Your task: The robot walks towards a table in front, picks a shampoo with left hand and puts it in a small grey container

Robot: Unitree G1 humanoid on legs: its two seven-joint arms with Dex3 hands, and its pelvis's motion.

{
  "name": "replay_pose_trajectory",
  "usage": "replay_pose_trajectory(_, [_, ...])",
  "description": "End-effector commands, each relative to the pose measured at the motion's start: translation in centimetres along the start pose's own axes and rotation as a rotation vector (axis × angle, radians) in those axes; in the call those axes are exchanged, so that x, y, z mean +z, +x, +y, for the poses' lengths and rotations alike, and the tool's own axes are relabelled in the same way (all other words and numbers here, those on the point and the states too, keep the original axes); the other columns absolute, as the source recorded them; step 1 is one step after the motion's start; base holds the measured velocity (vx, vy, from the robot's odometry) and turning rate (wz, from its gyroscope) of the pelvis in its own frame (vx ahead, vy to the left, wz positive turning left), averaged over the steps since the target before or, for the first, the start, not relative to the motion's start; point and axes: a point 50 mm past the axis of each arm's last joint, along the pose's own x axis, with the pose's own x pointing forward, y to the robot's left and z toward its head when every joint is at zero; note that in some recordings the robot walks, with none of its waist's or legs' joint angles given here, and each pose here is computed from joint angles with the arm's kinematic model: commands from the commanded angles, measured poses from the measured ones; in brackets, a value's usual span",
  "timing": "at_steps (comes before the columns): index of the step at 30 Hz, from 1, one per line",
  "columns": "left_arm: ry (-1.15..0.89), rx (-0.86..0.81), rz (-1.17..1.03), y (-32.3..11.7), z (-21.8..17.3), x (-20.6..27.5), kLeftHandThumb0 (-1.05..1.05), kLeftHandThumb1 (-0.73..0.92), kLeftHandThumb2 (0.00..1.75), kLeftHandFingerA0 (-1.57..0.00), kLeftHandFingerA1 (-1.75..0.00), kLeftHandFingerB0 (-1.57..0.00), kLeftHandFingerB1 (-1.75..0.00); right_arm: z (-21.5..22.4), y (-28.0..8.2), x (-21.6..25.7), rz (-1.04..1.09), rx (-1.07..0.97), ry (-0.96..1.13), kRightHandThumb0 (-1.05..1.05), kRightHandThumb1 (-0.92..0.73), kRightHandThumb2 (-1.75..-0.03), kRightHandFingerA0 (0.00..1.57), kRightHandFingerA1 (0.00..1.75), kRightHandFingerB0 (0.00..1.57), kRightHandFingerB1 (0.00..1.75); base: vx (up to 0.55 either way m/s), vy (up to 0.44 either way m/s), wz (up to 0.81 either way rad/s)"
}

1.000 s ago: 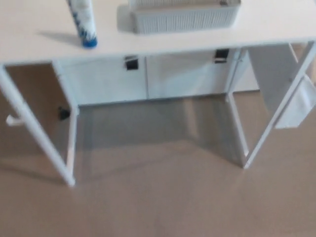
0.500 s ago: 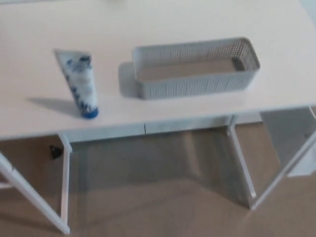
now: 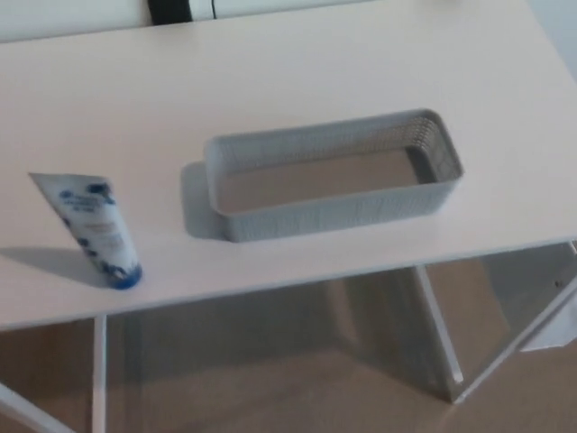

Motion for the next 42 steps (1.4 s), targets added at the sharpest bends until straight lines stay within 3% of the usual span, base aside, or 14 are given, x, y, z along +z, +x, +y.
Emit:
replay_pose_trajectory(1, [0.020, 0.017, -0.017, -0.2, 0.8, 0.1, -0.20, 0.60, 0.58, -0.49, -0.37, -0.47, -0.43, -0.1, -0.1, -0.3, 0.006, 0.000, 0.034, -0.31, -0.58, -0.57, 0.79, 0.51, 0.53, 0.41, 0.14, 0.212, -0.07])
replay_pose_trajectory(18, [0.090, -0.023, 0.029, -0.2, 0.9, 0.0, -0.22, 0.65, 0.60, -0.55, -0.40, -0.43, -0.40, 0.1, -0.3, -1.1, 0.012, -0.012, 0.009, -0.30, -0.58, -0.57, 0.80, 0.52, 0.55, 0.41, 0.00, -0.011, 0.02])
replay_pose_trajectory(27, [0.123, -0.123, -0.036, -1.2, 1.1, 0.9, -0.29, 0.70, 0.61, -0.41, -0.41, -0.31, -0.38, -0.1, -0.3, -1.2, 0.021, -0.022, 0.012, -0.30, -0.59, -0.57, 0.77, 0.51, 0.53, 0.40, 0.00, 0.000, 0.00])
replay_pose_trajectory(29, [0.093, -0.135, -0.112, -2.3, 1.3, 1.4, -0.31, 0.63, 0.59, -0.31, -0.35, -0.25, -0.35, -0.1, -0.3, -1.1, 0.017, -0.022, 0.017, -0.30, -0.58, -0.57, 0.79, 0.53, 0.54, 0.41, -0.01, -0.040, 0.00])
replay_pose_trajectory(31, [0.058, -0.130, -0.185, -4.8, 2.0, 1.6, -0.34, 0.58, 0.57, -0.39, -0.34, -0.26, -0.32, 0.1, -0.3, -0.9, 0.009, -0.020, 0.019, -0.30, -0.58, -0.57, 0.78, 0.52, 0.55, 0.41, -0.03, -0.082, 0.02])
replay_pose_trajectory(39, [-0.033, -0.215, -0.355, -12.7, 5.0, 1.3, -0.37, 0.54, 0.57, -0.30, -0.32, -0.26, -0.30, 0.1, -0.5, -1.9, 0.031, -0.017, 0.023, -0.30, -0.58, -0.57, 0.81, 0.53, 0.53, 0.41, -0.03, -0.088, 0.01])
replay_pose_trajectory(42, [-0.025, -0.250, -0.554, -16.3, 6.1, 3.1, -0.46, 0.47, 0.66, -0.24, -0.37, -0.22, -0.36, 0.0, -0.4, -1.5, 0.015, -0.021, 0.013, -0.31, -0.57, -0.57, 0.80, 0.53, 0.55, 0.41, -0.04, -0.092, 0.02])
